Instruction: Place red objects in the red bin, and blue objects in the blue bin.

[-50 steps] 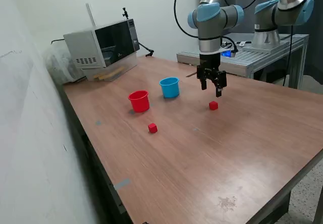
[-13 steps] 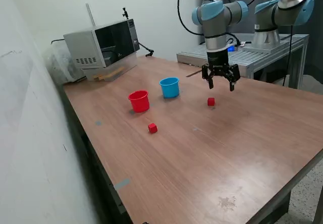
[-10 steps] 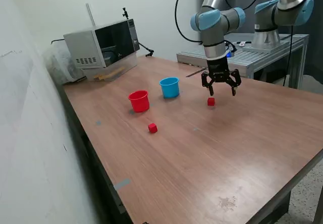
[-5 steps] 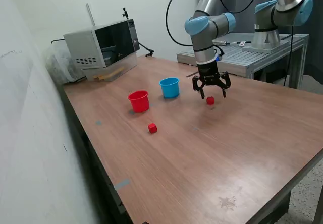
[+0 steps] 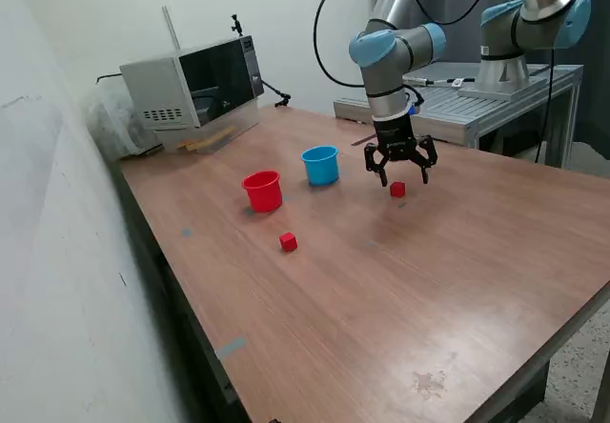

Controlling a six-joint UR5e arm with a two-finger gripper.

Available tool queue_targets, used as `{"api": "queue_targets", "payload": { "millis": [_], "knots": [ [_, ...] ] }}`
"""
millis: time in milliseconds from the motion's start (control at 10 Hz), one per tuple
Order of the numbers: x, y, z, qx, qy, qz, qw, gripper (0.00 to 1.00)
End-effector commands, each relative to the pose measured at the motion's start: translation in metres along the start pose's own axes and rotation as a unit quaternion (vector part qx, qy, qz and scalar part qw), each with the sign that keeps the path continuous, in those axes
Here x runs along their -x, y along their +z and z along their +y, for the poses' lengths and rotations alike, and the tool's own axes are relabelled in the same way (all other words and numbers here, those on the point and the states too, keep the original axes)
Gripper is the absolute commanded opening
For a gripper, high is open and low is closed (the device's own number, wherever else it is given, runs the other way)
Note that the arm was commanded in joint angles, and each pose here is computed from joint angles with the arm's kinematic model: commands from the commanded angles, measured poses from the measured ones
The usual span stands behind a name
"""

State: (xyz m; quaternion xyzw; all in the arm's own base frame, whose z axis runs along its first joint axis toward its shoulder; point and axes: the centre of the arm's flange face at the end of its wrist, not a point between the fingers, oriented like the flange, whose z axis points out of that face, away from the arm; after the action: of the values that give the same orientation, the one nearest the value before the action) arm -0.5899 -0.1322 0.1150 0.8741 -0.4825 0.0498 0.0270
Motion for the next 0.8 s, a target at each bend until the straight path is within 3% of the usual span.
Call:
{"api": "queue_targets", "payload": {
  "millis": [0, 500, 600, 700],
  "knots": [
    [-0.0002, 0.0006, 0.0001, 0.001, 0.000, 0.003, 1.0000, 1.00],
    [0.0037, 0.0067, -0.0007, -0.001, 0.004, 0.008, 1.0000, 1.00],
    [0.0055, 0.0064, -0.0012, 0.000, 0.005, 0.007, 1.0000, 0.00],
    [0.0055, 0.0064, -0.0012, 0.000, 0.005, 0.007, 1.0000, 0.00]
  ]
}}
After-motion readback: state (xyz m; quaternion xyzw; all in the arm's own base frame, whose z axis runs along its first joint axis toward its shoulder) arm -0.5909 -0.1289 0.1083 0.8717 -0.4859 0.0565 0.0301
